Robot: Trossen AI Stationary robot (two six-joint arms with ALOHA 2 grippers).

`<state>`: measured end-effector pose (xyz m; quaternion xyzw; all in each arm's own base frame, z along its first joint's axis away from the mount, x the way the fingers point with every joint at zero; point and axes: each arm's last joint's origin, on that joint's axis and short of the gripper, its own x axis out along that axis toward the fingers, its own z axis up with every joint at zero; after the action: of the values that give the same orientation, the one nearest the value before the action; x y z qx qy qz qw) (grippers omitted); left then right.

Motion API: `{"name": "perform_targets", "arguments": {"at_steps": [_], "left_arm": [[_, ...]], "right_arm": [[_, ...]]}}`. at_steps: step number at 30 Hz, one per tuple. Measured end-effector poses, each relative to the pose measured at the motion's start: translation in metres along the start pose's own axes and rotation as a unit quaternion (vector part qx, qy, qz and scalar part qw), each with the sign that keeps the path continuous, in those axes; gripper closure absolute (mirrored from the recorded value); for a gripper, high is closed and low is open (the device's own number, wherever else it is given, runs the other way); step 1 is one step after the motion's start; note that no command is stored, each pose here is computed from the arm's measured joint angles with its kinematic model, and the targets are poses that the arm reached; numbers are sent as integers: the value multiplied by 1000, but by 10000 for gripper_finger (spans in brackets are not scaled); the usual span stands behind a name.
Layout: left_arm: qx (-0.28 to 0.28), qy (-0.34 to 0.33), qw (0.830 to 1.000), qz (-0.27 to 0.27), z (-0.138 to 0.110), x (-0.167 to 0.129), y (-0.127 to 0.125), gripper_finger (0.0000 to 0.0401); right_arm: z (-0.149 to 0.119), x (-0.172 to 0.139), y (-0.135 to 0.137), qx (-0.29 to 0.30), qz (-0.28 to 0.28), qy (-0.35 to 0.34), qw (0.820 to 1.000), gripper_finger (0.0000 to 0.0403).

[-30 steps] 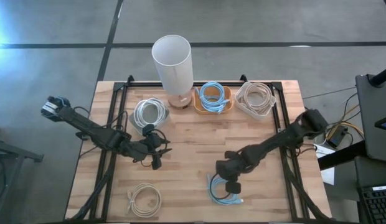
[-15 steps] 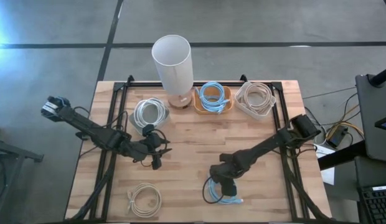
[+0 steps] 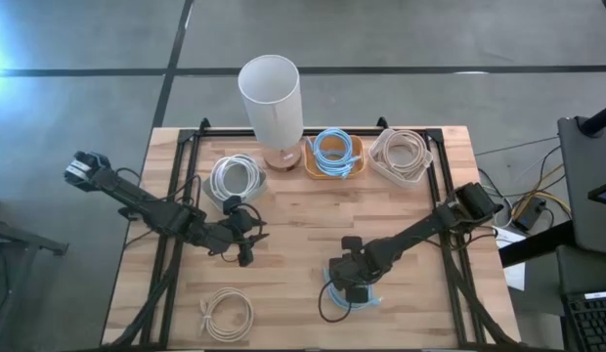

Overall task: Sort HDMI cables
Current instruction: Put the blue HDMI into the yellow bin

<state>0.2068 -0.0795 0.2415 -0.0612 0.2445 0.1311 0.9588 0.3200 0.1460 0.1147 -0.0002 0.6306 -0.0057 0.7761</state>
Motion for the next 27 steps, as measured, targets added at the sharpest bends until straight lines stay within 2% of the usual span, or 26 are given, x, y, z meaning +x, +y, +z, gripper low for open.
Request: {"name": "perform_targets", "arguments": {"at_steps": [4, 7, 12, 17, 20, 22, 27], "left_arm": [[0, 0, 1000, 0, 0, 0, 0, 234], [0, 0, 1000, 0, 0, 0, 0, 234], [0, -1, 1000, 0, 0, 0, 0, 234], [-1, -1, 1000, -1, 0, 0, 0, 234], [-3, -5, 1000, -2, 1, 0, 0, 234], [-7, -10, 1000, -4, 2, 0, -1, 234], [-10, -12, 1000, -6, 3, 0, -1, 234]], "right_arm": [[1, -10, 0, 2, 8, -7, 1000, 370], [2, -25, -4, 7, 15, -21, 1000, 374], [4, -63, -21, 10, -25, -68, 997, 374], [4, -89, -54, 6, -145, -102, 984, 374], [9, -111, -83, 21, -243, -145, 959, 374], [11, -119, -104, 25, -301, -149, 942, 374], [18, -137, -156, 58, -404, -160, 899, 363]]}}
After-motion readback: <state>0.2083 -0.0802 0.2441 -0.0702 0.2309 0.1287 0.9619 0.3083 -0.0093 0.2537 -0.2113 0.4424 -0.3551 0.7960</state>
